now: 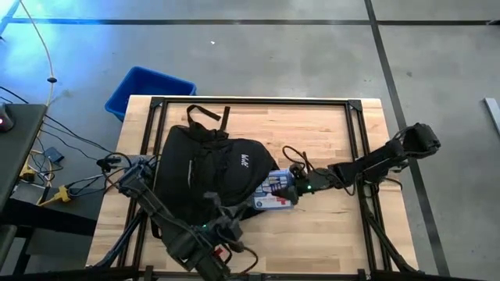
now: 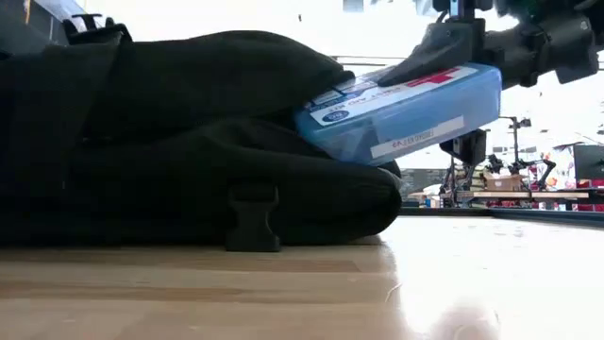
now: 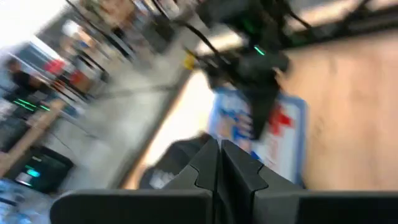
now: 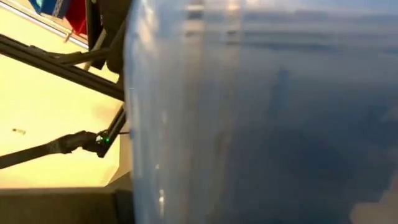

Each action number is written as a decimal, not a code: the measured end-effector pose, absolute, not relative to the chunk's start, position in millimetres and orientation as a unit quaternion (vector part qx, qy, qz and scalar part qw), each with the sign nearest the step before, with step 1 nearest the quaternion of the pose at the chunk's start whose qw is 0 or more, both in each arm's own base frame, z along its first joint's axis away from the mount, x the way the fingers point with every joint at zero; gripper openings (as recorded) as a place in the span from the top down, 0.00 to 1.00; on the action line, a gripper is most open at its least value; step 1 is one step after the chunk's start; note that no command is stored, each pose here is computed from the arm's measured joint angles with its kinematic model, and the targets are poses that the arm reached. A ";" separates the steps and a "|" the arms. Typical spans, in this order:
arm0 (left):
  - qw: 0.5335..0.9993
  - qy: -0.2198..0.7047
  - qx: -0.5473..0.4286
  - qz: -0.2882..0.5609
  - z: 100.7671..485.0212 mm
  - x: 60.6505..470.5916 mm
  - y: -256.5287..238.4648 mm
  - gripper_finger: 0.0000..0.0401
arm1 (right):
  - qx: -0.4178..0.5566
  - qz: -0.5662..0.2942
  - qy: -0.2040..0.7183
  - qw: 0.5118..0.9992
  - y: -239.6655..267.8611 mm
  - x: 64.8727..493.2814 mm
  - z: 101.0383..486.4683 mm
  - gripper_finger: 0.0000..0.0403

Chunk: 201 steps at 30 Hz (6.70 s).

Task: Unpack backpack
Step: Put the medkit into the backpack, then close the backpack

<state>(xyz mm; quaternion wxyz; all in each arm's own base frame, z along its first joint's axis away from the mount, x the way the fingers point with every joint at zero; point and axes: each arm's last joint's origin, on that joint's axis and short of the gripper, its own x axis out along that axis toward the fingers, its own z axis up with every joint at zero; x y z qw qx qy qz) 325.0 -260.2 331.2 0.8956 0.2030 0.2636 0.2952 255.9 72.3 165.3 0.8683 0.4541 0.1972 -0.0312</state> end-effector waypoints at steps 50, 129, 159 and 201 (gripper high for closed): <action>0.899 0.276 0.222 0.258 274.7 285.1 -299.4 0.56 | 0.053 -0.070 0.569 0.818 87.3 404.9 177.1 0.03; 0.855 0.385 0.243 0.250 181.6 266.1 -286.3 1.00 | -0.233 -0.039 0.336 0.912 186.6 371.2 133.2 0.63; 0.878 0.361 0.225 0.222 180.4 287.7 -290.5 1.00 | -0.045 -0.131 0.268 0.953 163.1 399.4 116.7 0.31; 0.794 0.491 0.205 0.295 143.8 251.6 -262.0 0.94 | -0.287 -0.123 0.488 0.815 212.0 360.3 132.2 1.00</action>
